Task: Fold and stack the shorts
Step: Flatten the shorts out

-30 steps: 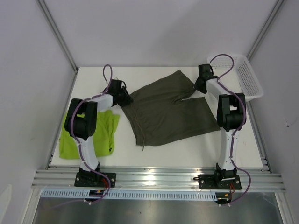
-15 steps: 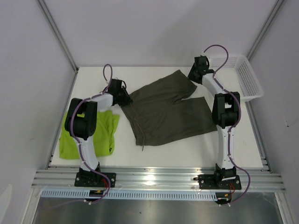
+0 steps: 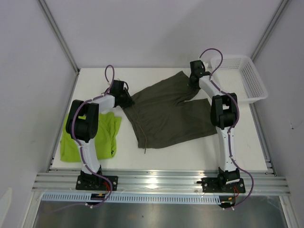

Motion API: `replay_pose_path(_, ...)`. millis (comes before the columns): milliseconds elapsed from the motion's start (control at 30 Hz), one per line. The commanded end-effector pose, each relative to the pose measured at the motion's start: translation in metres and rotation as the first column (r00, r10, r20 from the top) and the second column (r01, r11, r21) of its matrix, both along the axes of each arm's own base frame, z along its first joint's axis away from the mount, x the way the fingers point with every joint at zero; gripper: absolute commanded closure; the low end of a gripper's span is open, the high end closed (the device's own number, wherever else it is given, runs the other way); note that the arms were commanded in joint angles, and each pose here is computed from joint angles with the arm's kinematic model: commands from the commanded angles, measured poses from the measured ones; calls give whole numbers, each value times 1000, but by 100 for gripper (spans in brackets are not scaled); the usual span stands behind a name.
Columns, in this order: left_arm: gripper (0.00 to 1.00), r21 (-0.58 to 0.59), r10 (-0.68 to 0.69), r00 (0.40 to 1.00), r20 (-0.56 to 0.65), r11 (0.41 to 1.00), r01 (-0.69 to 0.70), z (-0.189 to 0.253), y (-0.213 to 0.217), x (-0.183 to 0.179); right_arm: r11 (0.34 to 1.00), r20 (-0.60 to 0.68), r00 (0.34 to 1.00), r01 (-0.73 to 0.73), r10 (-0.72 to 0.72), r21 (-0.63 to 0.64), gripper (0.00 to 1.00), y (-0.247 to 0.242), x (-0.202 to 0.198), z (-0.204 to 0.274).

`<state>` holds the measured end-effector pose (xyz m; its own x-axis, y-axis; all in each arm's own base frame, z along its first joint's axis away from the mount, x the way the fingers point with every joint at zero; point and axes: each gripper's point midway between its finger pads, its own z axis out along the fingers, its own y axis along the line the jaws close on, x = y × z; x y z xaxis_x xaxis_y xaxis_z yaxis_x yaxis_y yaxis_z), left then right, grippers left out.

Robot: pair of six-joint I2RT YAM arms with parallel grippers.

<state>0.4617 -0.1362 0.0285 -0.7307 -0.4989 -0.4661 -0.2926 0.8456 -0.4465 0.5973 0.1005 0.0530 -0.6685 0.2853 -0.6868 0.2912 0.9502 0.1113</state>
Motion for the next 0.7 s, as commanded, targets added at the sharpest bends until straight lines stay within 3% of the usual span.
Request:
replay_pose_path(0,62,34,6,1000,-3,999,-6,1,10,6,998,24,1000,21,-19,-67,58,-7,7,14)
replay_pose_path(233,62,32,0,1000,-1,999,0,1,10,6,992,-21,999,26,-29,-121,60,-14,3,3)
replay_pose_path(500,62,33,-4,1000,-6,999,4,0,9,6,992,-39,999,2,-7,-124,70,-12,-1,4)
replay_pose_path(567,63,32,-5,1000,-9,999,5,-1,9,6,992,-42,999,-8,2,-127,73,-11,-1,5)
replay_pose_path(667,63,34,-9,1000,-8,999,10,-1,9,7,991,-60,998,-14,6,-136,90,-13,-5,4)
